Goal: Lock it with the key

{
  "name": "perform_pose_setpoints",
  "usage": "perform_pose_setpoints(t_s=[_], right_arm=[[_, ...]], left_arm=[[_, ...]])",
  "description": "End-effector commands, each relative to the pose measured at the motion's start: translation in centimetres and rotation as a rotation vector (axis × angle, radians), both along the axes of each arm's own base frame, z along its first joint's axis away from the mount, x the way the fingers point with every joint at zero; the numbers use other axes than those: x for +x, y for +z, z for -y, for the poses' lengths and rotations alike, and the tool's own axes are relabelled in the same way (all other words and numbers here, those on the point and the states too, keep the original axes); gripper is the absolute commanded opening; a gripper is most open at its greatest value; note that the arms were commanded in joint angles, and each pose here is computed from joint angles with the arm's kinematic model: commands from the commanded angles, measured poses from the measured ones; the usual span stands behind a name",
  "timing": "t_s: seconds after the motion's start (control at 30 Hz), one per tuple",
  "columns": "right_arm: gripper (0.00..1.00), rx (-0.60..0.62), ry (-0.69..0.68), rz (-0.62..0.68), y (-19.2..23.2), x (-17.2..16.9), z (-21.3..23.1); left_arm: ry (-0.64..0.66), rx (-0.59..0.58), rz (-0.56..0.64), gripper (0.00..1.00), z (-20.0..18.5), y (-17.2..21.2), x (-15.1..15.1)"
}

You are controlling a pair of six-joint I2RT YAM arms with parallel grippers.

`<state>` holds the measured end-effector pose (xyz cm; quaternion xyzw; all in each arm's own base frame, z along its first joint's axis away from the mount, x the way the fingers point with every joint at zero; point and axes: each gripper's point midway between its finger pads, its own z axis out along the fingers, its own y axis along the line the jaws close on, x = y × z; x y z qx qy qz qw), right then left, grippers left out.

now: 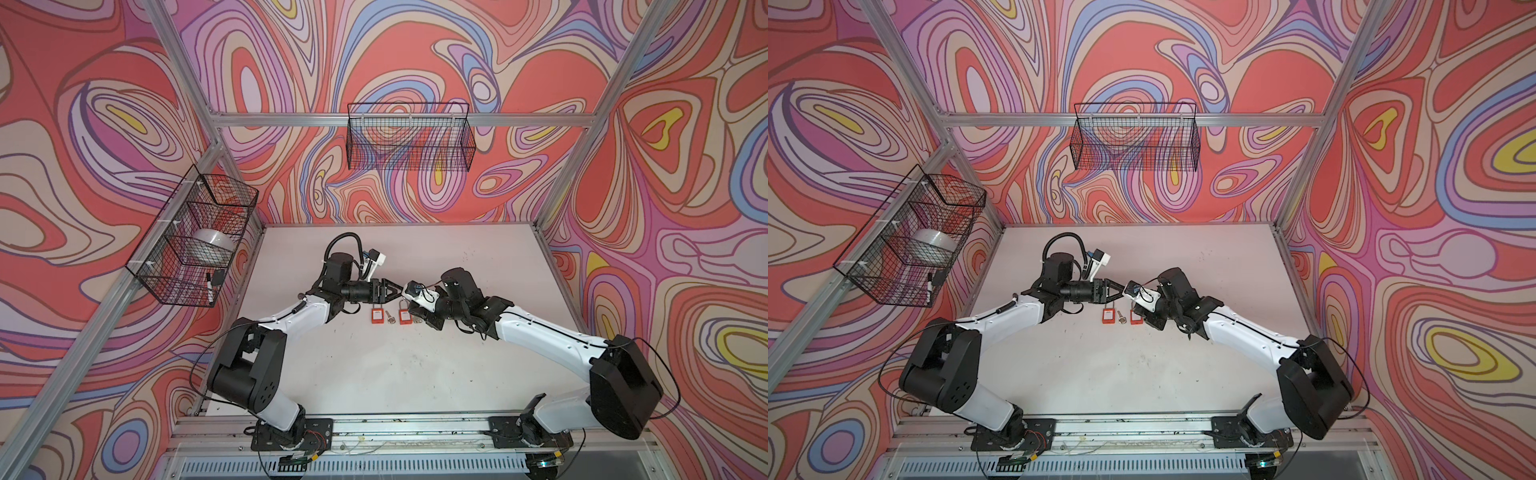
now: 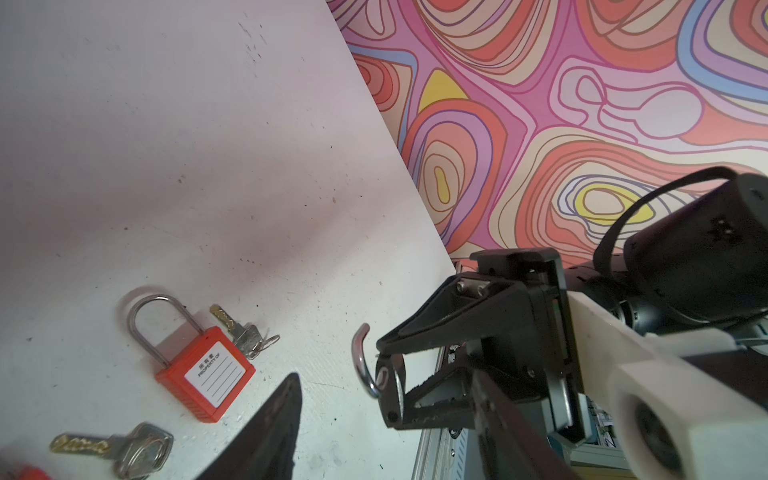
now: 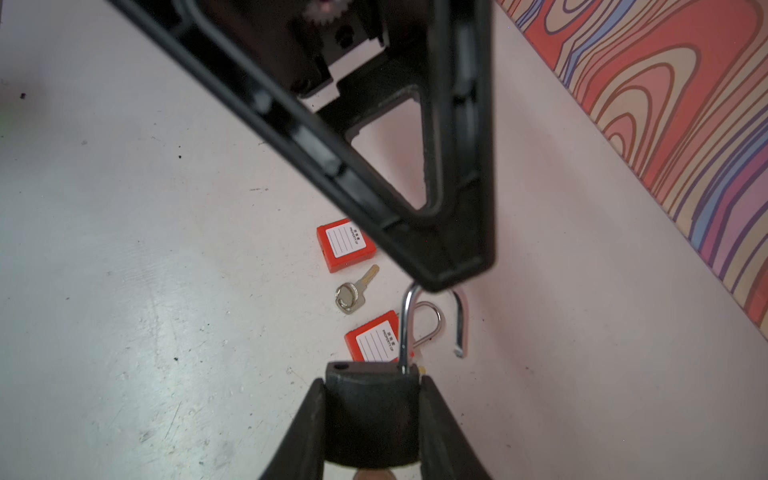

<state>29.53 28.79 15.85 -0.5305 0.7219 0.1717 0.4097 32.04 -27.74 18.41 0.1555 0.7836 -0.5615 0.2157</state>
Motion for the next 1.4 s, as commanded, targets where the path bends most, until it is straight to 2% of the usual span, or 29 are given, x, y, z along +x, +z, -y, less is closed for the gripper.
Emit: perform_pose_setpoints(t_s=[0.0, 0.33, 0.57, 0.67, 1.03, 1.1, 1.2, 1.3, 1.37], right_arm=[[0.16, 0.068, 0.005, 0.035, 2.1, 1.0, -0.7], [0.17, 0.083, 0.015, 0.073, 3.6, 1.8, -1.2], [0.16, 0.076, 0.033, 0.081, 4.1, 2.0, -1.5], [0.17, 0.077, 0.040, 0.088, 4.4, 2.1, -1.6], [0.17, 0.062, 0.047, 0.102, 4.3, 2.0, -1.5], [0.18, 0.057, 0.050, 0.100, 4.3, 2.0, -1.4], [0.26, 0.052, 0.044, 0.097, 4.2, 1.9, -1.3], [0.50, 0.044, 0.029, 0.090, 4.0, 1.8, -1.0], [0.56, 0.062, -0.001, 0.087, 4.3, 1.9, -0.5]], left_arm=[[-0.047, -0.045, 0.012, 0.64, 0.8, 0.6, -0.6], [-0.079, -0.020, -0.006, 0.58, 1.7, -0.5, -1.4], [-0.094, -0.010, -0.008, 0.49, 2.4, -0.8, -1.5], [-0.099, -0.007, -0.012, 0.42, 2.6, -0.9, -1.5], [-0.105, -0.016, -0.006, 0.03, 2.7, -0.5, -1.4], [-0.101, -0.018, 0.000, 0.00, 2.7, -0.3, -1.3], [-0.090, -0.033, 0.008, 0.00, 2.8, 0.2, -1.0], [-0.074, -0.058, 0.030, 0.00, 2.9, 0.9, -0.5], [-0.061, -0.077, 0.050, 0.00, 2.9, 1.5, -0.1]])
